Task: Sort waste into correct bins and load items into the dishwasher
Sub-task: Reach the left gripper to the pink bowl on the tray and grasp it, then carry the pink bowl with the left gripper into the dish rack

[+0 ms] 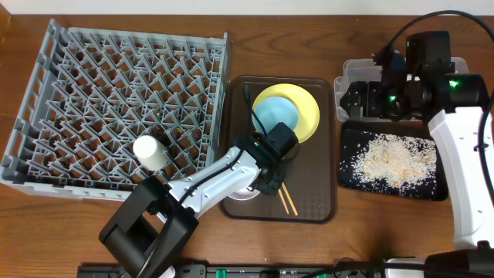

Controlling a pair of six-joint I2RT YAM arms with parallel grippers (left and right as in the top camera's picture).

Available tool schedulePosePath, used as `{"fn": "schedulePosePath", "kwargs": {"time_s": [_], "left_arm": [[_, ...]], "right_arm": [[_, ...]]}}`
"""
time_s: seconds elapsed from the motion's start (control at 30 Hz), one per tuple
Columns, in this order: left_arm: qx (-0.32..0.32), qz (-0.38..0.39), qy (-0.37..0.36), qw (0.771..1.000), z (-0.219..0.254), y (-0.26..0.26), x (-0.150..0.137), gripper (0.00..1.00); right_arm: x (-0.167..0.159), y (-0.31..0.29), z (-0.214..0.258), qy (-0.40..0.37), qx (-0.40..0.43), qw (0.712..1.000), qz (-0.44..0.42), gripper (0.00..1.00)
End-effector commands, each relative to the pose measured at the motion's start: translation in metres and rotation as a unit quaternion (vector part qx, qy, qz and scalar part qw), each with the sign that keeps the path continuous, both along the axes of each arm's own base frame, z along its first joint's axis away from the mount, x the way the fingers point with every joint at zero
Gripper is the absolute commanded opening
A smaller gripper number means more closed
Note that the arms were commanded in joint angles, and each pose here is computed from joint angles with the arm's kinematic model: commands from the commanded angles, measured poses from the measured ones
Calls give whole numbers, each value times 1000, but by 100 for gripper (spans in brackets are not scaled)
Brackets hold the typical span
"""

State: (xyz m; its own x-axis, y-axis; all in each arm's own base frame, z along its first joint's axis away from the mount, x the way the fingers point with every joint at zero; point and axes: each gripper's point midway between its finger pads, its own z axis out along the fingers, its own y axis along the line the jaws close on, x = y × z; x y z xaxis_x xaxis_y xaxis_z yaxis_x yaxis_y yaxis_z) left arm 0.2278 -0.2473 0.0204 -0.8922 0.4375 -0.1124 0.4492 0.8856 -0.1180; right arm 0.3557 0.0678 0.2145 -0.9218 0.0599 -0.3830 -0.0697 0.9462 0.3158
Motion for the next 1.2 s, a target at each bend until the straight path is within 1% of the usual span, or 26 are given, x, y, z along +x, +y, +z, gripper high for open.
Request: {"fn": "schedulePosePath", "kwargs": {"time_s": [0.0, 0.1, 0.17, 0.27, 0.37, 0.4, 0.43, 0.5, 0.57, 0.6, 0.63, 0.77, 0.83, 0.93, 0.97, 1.07, 1.1, 1.17], "left_arm": [[4, 3, -2, 1000, 0, 2, 1, 9], [-5, 3, -11, 1000, 7, -2, 5, 8], [-25, 4, -31, 999, 27, -9, 13, 7], [-59, 8, -66, 996, 68, -16, 24, 7], [-103, 14, -117, 988, 122, -15, 39, 7], [-129, 22, -154, 979, 153, -7, 50, 7], [-143, 32, -178, 973, 171, 1, 58, 7], [-158, 53, -214, 963, 195, 20, 71, 7], [-160, 96, -254, 949, 218, 62, 91, 7], [-163, 105, -259, 946, 221, 73, 96, 8], [-174, 106, -259, 944, 224, 82, 101, 7], [-255, 101, -237, 932, 233, 110, 116, 7], [-296, 112, -230, 920, 237, 126, 125, 7], [-358, 109, -222, 900, 243, 142, 136, 7], [-414, 113, -205, 880, 242, 155, 146, 7], [-480, 114, -176, 852, 235, 169, 156, 7], [-519, 119, -155, 832, 231, 177, 163, 8], [-553, 131, -133, 812, 223, 188, 170, 7]], "right_arm": [[2, -2, 6, -6, 2, 1000, -8, 88], [2, -2, 6, -6, 2, 1000, -8, 88], [2, -2, 6, -6, 2, 1000, -8, 88], [1, -2, 5, -4, 2, 1000, -8, 88], [1, -2, 5, -4, 2, 1000, -8, 88], [1, -2, 5, -4, 2, 1000, -8, 88], [1, -2, 5, -4, 2, 1000, -8, 88], [1, -2, 5, -4, 2, 1000, -8, 88], [1, -2, 5, -4, 2, 1000, -8, 88], [1, -2, 5, -4, 2, 1000, -8, 88], [1, -2, 5, -4, 2, 1000, -8, 88], [1, -2, 5, -3, 1, 1000, -8, 88], [0, -2, 5, -2, 1, 1000, -8, 88], [0, -2, 5, -2, 2, 1000, -8, 88], [0, -2, 5, -2, 2, 1000, -8, 88], [0, -2, 5, -1, 2, 1000, -8, 88], [0, -2, 5, 0, 2, 1000, -8, 88], [-1, -2, 4, 0, 1, 1000, -8, 88]]}}
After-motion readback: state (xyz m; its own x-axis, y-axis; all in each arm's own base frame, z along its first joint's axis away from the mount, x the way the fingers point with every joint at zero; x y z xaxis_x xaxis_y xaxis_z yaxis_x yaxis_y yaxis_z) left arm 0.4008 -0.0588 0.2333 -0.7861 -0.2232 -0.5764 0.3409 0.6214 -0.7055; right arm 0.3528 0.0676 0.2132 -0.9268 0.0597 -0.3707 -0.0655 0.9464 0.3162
